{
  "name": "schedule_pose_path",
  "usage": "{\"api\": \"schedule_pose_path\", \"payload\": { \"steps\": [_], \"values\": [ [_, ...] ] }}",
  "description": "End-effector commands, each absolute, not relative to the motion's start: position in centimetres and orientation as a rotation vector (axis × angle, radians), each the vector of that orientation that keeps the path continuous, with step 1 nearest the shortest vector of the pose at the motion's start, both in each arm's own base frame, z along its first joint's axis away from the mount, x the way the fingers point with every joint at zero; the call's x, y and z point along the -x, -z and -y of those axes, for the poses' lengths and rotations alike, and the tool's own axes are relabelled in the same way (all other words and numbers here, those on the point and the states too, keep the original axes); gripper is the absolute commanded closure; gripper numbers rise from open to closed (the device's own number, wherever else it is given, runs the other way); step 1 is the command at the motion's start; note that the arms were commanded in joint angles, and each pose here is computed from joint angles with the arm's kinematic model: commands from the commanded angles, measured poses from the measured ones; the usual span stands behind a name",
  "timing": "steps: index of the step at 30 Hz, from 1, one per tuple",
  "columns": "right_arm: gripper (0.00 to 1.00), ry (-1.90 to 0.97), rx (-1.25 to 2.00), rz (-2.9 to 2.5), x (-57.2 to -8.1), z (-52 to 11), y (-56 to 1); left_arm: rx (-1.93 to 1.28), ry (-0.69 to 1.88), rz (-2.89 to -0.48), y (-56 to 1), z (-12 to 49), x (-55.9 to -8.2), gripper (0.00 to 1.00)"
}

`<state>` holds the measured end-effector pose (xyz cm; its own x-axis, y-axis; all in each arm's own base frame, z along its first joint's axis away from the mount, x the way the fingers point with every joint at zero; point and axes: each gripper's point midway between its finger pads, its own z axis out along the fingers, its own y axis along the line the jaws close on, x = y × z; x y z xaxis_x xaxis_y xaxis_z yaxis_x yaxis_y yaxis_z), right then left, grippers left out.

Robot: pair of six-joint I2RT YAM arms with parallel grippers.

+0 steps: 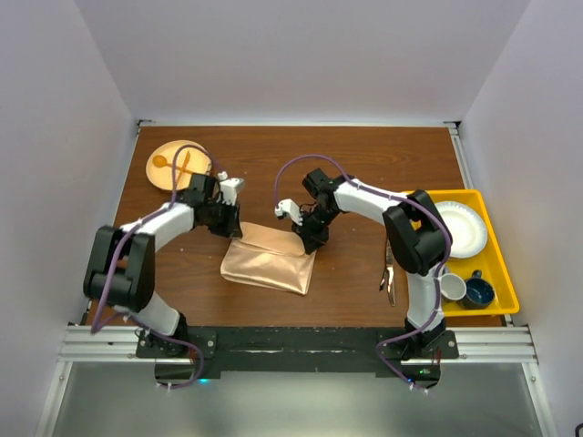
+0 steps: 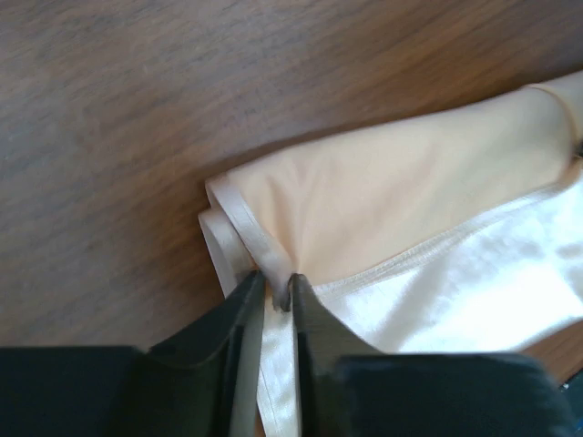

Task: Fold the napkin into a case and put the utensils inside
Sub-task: Fold the lower triangle-folded napkin at the center of the board, then smooth out the 2/3-rectangle-folded napkin at the center of the board.

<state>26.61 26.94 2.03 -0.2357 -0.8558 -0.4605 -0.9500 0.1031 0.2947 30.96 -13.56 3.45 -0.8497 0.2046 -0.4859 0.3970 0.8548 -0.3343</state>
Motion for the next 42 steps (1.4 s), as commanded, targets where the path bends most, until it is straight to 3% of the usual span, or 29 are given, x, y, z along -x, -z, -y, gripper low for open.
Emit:
{"api": "schedule_pose_path", "payload": {
  "steps": [1,7,13,19,24,33,42],
  "values": [
    [1.0,-0.678,1.804,-2.223,-28.5,-26.0,0.0,-0.576,0.618,-2.137,-11.7,13.7,-33.1,0.66],
    [1.0,-0.645,1.809,-2.204,-30.2,-26.5,0.2,-0.984,0.594,-1.848,-13.7,15.4,-28.9,0.59],
    [1.0,-0.651,1.82,-2.174,-31.5,-27.1,-0.7,-1.368,0.508,-1.602,-11.9,21.0,-24.6,0.64],
    [1.0,-0.678,1.827,-2.184,-31.0,-27.2,-0.9,-1.526,0.387,-1.463,-9.5,24.8,-24.1,0.68],
    [1.0,-0.686,1.828,-2.187,-31.1,-27.3,-0.9,-1.592,0.298,-1.434,-7.8,26.5,-25.1,0.71],
    [1.0,-0.752,1.789,-2.188,-30.6,-27.9,-3.0,-1.716,0.256,-1.504,-3.6,27.0,-24.7,0.89],
    [1.0,-0.854,1.766,-2.2,-28.6,-28.5,-4.3,-1.724,0.261,-1.538,-3.2,26.8,-24.5,0.93]
  ]
}}
